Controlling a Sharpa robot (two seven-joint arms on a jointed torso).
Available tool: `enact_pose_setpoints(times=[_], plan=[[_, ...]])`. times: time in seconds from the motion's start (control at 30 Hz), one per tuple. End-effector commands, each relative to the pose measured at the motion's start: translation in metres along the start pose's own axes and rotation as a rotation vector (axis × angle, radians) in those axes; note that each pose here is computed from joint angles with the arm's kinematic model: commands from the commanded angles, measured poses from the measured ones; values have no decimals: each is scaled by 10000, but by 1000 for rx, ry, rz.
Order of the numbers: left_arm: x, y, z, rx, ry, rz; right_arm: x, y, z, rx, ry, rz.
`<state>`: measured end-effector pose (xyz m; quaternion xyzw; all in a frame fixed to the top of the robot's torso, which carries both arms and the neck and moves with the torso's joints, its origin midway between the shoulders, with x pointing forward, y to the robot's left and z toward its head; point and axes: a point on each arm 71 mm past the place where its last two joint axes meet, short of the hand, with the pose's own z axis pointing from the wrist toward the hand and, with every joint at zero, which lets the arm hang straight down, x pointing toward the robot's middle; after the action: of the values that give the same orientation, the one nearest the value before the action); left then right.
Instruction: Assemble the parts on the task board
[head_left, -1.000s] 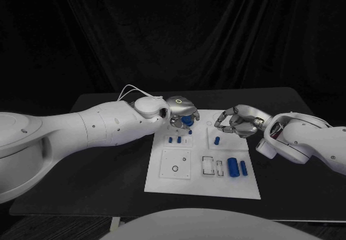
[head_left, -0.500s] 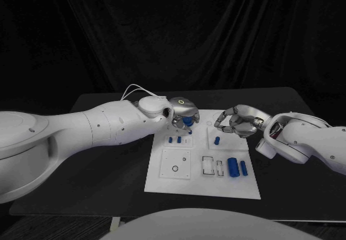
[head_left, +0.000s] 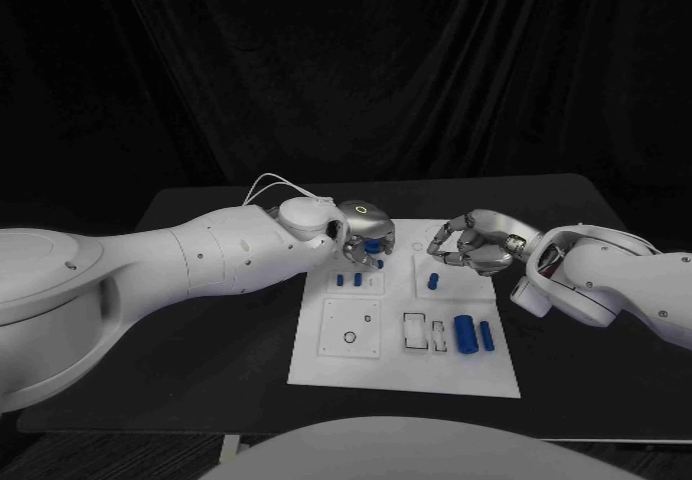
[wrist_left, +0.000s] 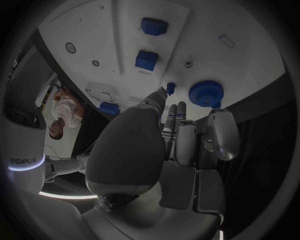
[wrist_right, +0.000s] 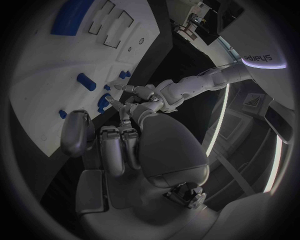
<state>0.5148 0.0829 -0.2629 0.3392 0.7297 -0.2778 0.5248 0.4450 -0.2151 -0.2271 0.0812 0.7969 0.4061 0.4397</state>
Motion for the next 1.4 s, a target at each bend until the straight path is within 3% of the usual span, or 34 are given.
enact_pose_setpoints(times=[0.03,1.4], plan=[[30,-20,18,1,19,-6,12,-4,-2,-1,3,-2],[116,-20,80,-5,16,-10,32,-10,4,1,10,-1]])
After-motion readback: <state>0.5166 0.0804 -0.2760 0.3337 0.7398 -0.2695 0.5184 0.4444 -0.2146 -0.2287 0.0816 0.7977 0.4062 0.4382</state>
